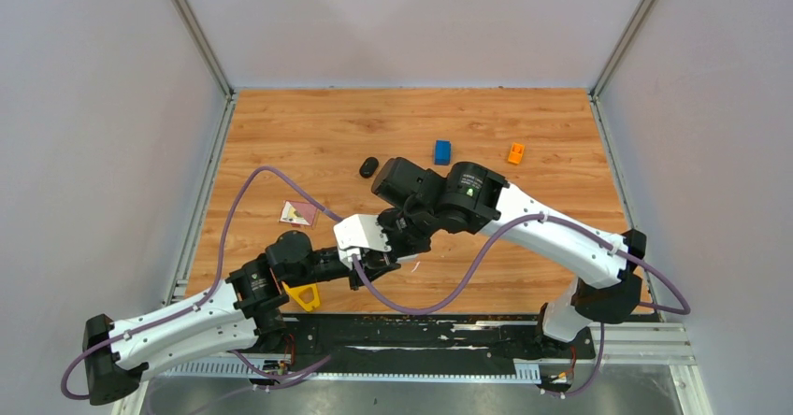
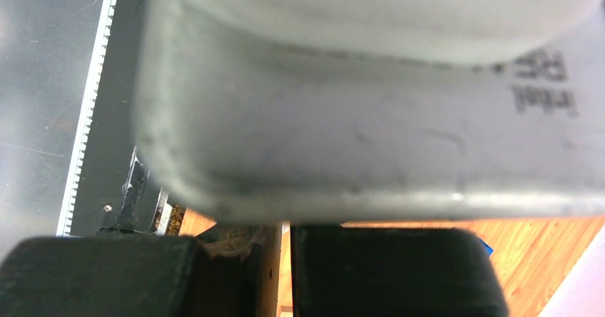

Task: Insert the wireless bluetooth earbuds into the charging case
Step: Place the earbud in the charging case.

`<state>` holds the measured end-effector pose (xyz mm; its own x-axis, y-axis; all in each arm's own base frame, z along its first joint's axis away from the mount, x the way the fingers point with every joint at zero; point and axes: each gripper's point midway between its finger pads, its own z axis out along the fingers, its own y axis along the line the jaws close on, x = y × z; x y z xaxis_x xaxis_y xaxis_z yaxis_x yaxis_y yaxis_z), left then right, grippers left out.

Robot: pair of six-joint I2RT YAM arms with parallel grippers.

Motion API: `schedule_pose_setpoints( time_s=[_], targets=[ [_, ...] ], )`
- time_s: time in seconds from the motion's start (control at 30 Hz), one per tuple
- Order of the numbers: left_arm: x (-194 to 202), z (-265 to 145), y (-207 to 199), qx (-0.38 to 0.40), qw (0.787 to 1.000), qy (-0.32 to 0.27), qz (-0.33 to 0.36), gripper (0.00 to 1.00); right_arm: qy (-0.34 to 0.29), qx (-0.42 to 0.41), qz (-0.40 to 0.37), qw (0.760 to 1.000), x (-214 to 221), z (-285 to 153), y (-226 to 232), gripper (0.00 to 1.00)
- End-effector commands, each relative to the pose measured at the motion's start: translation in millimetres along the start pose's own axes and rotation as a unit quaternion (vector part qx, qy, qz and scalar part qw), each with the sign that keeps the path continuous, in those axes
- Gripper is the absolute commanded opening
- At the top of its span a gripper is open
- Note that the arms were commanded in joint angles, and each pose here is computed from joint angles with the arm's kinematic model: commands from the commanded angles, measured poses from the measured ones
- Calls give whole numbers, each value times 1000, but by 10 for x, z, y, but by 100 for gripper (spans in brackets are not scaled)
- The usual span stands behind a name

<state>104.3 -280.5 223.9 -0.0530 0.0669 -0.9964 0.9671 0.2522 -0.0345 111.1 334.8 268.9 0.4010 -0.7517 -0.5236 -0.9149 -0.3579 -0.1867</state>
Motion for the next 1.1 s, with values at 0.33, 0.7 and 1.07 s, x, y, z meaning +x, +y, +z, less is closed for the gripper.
schedule_pose_setpoints(
  time_s=[0.33, 0.7, 1.07],
  targets=[
    [-248, -3, -8, 1, 999, -41, 12, 0, -12, -14, 12, 1000, -135, 126, -15, 0],
    [-246, -2, -2, -1, 999, -40, 13, 0, 21, -15, 13, 1000, 43, 176, 20, 0],
    [-235, 9, 8, -3, 999, -38, 13, 0, -9, -31, 30, 999, -102, 156, 68, 0]
  ],
)
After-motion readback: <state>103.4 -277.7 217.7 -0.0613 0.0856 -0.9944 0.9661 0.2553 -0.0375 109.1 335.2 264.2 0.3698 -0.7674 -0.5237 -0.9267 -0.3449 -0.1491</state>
